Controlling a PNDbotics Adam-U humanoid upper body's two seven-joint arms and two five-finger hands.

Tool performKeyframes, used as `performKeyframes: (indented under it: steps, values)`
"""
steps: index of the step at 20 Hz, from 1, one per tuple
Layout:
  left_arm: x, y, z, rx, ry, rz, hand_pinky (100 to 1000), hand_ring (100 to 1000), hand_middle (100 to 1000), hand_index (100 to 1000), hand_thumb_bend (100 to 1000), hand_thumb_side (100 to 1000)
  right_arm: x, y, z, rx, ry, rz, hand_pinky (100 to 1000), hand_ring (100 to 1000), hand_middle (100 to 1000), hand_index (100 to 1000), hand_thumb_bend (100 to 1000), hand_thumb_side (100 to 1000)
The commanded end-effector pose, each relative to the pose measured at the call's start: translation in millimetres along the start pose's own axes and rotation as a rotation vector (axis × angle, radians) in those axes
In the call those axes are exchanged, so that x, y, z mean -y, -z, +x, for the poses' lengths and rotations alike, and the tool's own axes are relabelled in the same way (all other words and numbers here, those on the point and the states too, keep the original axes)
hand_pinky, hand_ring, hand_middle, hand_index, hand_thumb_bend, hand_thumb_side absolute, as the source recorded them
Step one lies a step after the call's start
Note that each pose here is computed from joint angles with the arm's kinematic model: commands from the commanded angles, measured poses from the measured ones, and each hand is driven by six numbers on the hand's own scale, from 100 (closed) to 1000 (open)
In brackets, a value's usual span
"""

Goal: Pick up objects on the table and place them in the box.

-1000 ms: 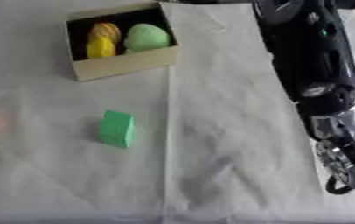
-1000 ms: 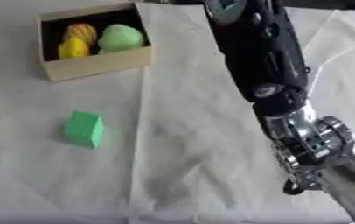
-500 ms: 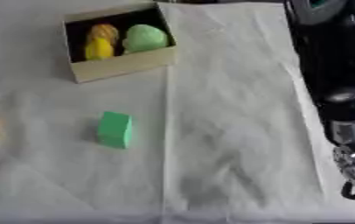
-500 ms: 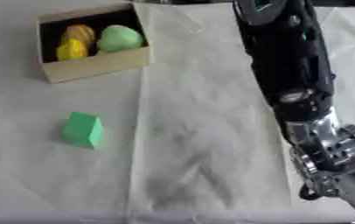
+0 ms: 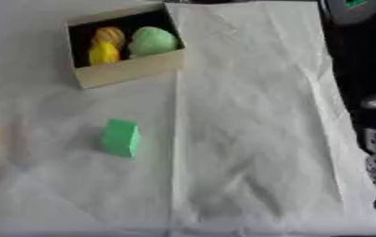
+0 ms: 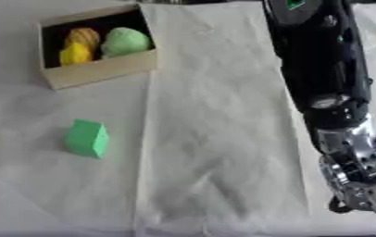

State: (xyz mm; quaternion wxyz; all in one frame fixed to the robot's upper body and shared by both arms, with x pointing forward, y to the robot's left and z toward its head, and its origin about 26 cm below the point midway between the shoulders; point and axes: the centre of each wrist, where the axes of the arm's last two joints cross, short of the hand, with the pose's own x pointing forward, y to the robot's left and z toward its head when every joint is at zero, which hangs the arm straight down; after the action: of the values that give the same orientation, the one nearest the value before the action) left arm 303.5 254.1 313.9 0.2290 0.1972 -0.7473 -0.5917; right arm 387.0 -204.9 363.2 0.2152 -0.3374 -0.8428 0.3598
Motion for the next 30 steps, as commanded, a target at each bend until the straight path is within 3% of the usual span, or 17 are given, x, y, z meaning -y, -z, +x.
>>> performKeyframes:
  steps: [1,9,17,24,28,30]
  values:
    - [-7.7,-1,-1,-0.005,0.077,-0.148,900,922,852,924,103,216,10.9,3,7,0.020,-0.013,-0.033,711,829,755,933,100,264]
    - [5.2,20,-7,0.026,0.054,-0.414,932,948,879,930,152,273,4.5,4,9,0.020,0.005,-0.026,710,825,753,927,100,292]
    - [7.5,42,21,0.036,0.022,-0.411,935,949,877,927,125,310,-3.9,1,7,0.009,0.031,-0.014,706,820,749,926,100,358]
    - [21.1,67,32,0.011,-0.012,-0.461,953,955,861,905,315,617,-8.8,-1,7,0.011,0.048,-0.004,705,814,743,920,100,385]
    - [37.7,80,29,-0.022,-0.020,-0.518,955,955,860,892,369,685,-9.7,-1,9,0.017,0.055,-0.006,704,811,740,918,100,400]
    - [45.4,84,27,-0.026,-0.026,-0.553,958,958,851,891,368,677,-10.0,-1,9,0.018,0.059,-0.007,703,810,740,918,100,405]
